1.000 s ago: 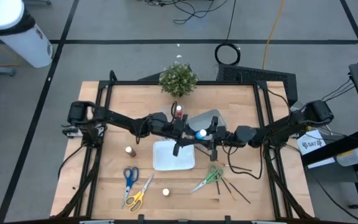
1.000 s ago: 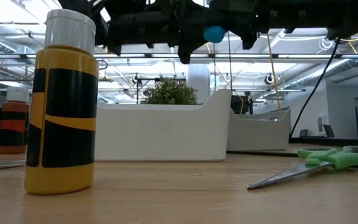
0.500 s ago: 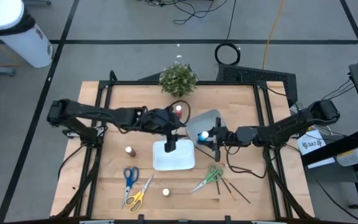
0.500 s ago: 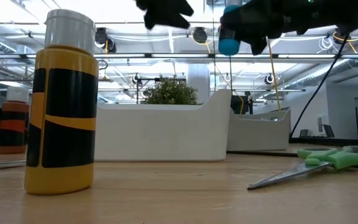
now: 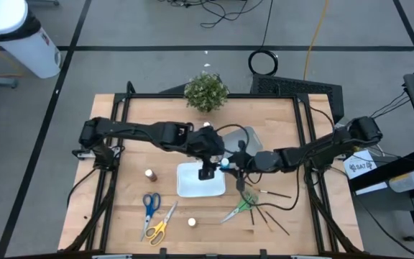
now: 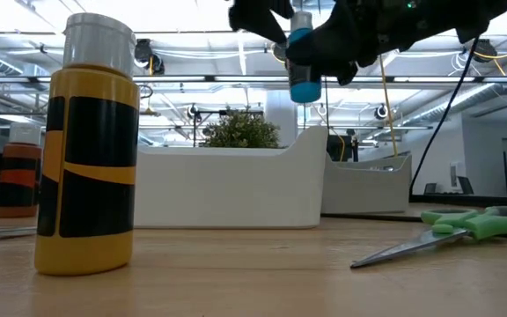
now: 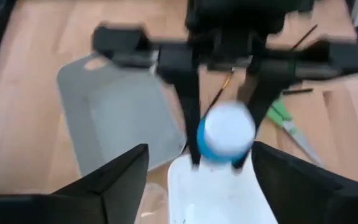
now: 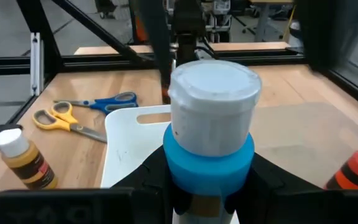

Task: Pick & Place Paint Supplies
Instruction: Put the blue paint bottle into the transparent bin

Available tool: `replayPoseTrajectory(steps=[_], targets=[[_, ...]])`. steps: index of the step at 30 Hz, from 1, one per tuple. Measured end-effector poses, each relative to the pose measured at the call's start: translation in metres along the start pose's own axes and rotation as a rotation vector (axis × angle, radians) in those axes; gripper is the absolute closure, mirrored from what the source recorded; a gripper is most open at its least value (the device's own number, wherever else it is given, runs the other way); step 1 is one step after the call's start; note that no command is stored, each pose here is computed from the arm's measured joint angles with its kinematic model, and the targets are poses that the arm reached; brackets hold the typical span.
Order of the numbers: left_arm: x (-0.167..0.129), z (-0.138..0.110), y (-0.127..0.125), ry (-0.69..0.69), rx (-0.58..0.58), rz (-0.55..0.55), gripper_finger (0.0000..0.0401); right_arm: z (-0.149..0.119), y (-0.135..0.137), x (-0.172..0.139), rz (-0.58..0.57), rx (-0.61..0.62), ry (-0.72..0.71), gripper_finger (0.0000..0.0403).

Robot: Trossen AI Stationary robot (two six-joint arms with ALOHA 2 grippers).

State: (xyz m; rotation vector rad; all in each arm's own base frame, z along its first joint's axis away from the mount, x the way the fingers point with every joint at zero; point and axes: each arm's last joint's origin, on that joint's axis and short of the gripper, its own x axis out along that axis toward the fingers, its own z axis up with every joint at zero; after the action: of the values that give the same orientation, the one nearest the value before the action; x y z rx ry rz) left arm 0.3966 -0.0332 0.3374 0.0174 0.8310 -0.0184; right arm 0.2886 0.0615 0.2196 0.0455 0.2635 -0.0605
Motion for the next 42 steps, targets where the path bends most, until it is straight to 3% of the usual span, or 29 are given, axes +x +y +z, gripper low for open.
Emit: replayPoseTrajectory(steps=[5, 10, 23, 33, 38, 42], targets=[[0.011, 0.003, -0.001, 0.01, 0.018, -0.047, 0.0079, 0.0, 0.001, 0.005, -0.002, -0.009, 0.013, 0.0298], [0.012, 0.003, 0.0, 0.017, 0.018, -0.049, 0.0085, 0.0, 0.001, 0.005, -0.002, -0.01, 0.015, 0.0298], [0.014, 0.003, -0.003, 0.017, 0.02, -0.078, 0.0186, 0.0, 0.001, 0.005, -0.001, -0.008, 0.015, 0.0298], [0.026, 0.003, 0.0, 0.013, 0.011, -0.067, 0.0228, -0.003, 0.001, 0.005, -0.005, -0.01, 0.043, 0.0298], [0.026, 0.002, 0.003, 0.022, 0.006, -0.085, 0.0276, -0.003, 0.001, 0.005, -0.006, -0.01, 0.047, 0.0292], [0.026, 0.001, 0.007, 0.042, 0.001, -0.086, 0.0277, -0.003, 0.001, 0.005, -0.007, -0.009, 0.046, 0.0293]])
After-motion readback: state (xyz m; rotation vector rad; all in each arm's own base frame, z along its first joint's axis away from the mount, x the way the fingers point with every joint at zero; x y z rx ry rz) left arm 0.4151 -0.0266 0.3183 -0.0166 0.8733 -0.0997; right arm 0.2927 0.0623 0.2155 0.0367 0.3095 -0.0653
